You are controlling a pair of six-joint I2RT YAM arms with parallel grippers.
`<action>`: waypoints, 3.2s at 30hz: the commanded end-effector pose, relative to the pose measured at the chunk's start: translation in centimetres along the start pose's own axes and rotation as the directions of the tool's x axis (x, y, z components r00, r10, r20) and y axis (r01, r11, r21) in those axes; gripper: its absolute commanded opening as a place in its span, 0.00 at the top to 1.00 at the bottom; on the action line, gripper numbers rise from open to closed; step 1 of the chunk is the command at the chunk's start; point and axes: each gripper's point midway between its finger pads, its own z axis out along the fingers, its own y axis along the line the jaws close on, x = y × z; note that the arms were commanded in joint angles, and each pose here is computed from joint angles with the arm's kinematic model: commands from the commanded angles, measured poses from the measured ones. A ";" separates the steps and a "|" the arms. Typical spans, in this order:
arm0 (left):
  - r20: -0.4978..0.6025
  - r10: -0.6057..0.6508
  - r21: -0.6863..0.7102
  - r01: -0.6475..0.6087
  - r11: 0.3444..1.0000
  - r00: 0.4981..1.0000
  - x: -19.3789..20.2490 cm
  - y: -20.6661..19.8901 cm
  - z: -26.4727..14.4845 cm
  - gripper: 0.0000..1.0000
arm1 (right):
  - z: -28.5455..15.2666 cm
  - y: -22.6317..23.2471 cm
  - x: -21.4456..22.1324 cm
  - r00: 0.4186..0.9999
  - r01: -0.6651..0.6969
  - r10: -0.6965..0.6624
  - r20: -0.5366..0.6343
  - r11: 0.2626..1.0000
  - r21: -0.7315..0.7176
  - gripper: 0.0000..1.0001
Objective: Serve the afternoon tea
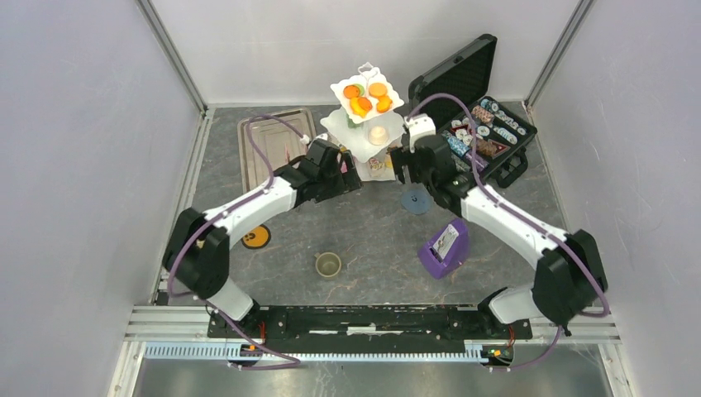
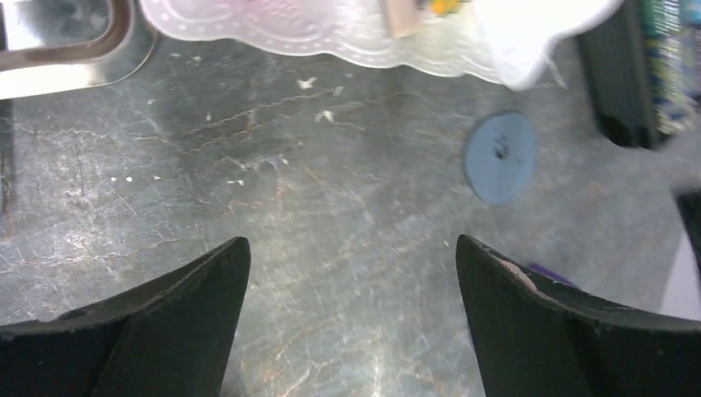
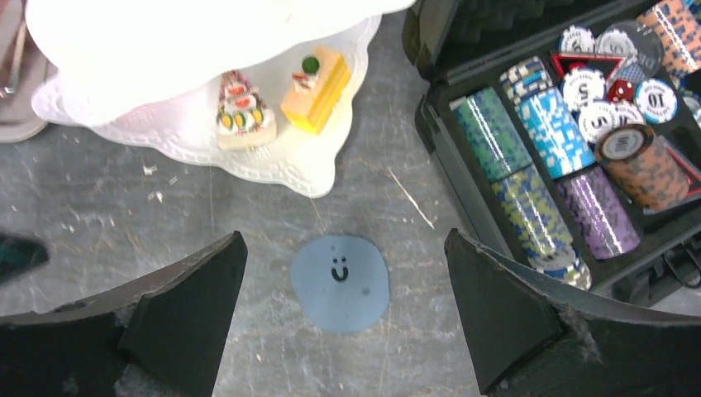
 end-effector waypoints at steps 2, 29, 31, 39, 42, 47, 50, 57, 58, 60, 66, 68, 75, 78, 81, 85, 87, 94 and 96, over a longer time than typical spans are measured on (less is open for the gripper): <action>0.099 0.156 0.237 -0.176 0.956 0.983 -1.8 -3.8 -5.3 0.00 | 1.3 0.8 0.1 0.983 -0.027 0.032 -0.183 0.999 0.025 0.02; 0.350 0.384 0.264 -0.483 0.835 0.854 -2.9 -2.1 -18.0 0.00 | 6.1 -0.5 13.9 0.827 -0.073 0.074 -0.557 0.997 0.024 0.01; 0.356 0.387 0.264 -0.489 0.831 0.850 -2.9 -2.2 -18.1 0.00 | 6.1 0.1 14.5 0.821 -0.077 0.061 -0.567 0.997 -0.004 0.02; 0.370 0.395 0.226 -0.494 0.840 0.841 -3.4 -1.8 -17.9 0.00 | 6.5 1.6 15.5 0.816 -0.022 0.006 -0.577 1.000 -0.020 0.03; 0.365 0.398 0.225 -0.495 0.839 0.841 -3.4 -1.8 -17.8 0.00 | 6.6 2.8 15.1 0.821 -0.002 -0.021 -0.571 0.999 -0.039 0.06; 0.360 0.402 0.222 -0.496 0.840 0.842 -3.4 -1.8 -17.7 0.00 | 6.3 6.0 14.6 0.838 -0.122 0.032 -0.544 0.984 -0.131 0.08; 0.355 0.400 0.228 -0.493 0.839 0.845 -3.3 -2.0 -17.4 0.00 | 6.0 7.8 14.1 0.848 -0.161 0.044 -0.528 0.971 -0.177 0.09; 0.342 0.397 0.238 -0.487 0.840 0.852 -3.3 -2.3 -17.3 0.00 | 5.8 9.9 10.3 0.901 -0.198 0.068 -0.429 0.943 -0.266 0.09; 0.342 0.395 0.234 -0.485 0.843 0.852 -3.4 -2.3 -17.3 0.00 | 5.4 9.9 9.5 0.910 -0.190 0.068 -0.408 0.945 -0.267 0.08; 0.349 0.391 0.215 -0.479 0.851 0.852 -3.8 -2.1 -17.5 0.00 | 4.5 8.4 7.6 0.933 -0.143 0.062 -0.354 0.967 -0.209 0.04; 0.433 0.331 0.087 -0.404 0.910 0.838 -6.3 0.1 -19.2 0.00 | -0.7 11.0 5.4 0.960 -0.022 -0.069 -0.271 0.948 -0.316 0.02; 0.490 0.284 0.036 -0.345 0.938 0.824 -7.6 1.2 -20.3 0.00 | -2.9 14.8 6.8 0.951 -0.033 -0.105 -0.290 0.900 -0.435 0.02; 0.725 0.063 0.028 -0.121 0.992 0.686 -10.4 5.4 -26.1 0.00 | -8.4 24.6 10.0 0.930 -0.029 -0.209 -0.304 0.780 -0.626 0.04; 0.786 -0.014 0.099 -0.104 0.990 0.617 -10.6 6.0 -28.4 0.00 | -8.7 26.3 11.4 0.917 -0.006 -0.250 -0.310 0.770 -0.639 0.09; 0.806 -0.023 0.112 -0.114 0.987 0.592 -10.7 6.2 -29.4 0.00 | -8.1 26.5 12.8 0.900 0.064 -0.305 -0.311 0.798 -0.599 0.17; 0.798 0.011 0.077 -0.119 0.990 0.603 -10.8 6.3 -29.4 0.00 | -7.4 27.2 13.7 0.875 0.139 -0.375 -0.307 0.801 -0.582 0.33; 0.790 0.020 0.068 -0.120 0.990 0.613 -10.7 6.3 -29.1 0.00 | -7.2 27.6 13.3 0.869 0.173 -0.397 -0.294 0.802 -0.571 0.45; 0.782 0.025 0.066 -0.124 0.990 0.622 -10.6 6.1 -28.6 0.00 | -6.4 24.6 9.8 0.915 0.172 -0.320 -0.248 0.862 -0.477 0.98; 0.777 0.032 0.064 -0.129 0.990 0.628 -10.6 6.0 -28.3 0.00 | -5.1 22.1 9.1 0.924 0.151 -0.279 -0.261 0.894 -0.421 1.00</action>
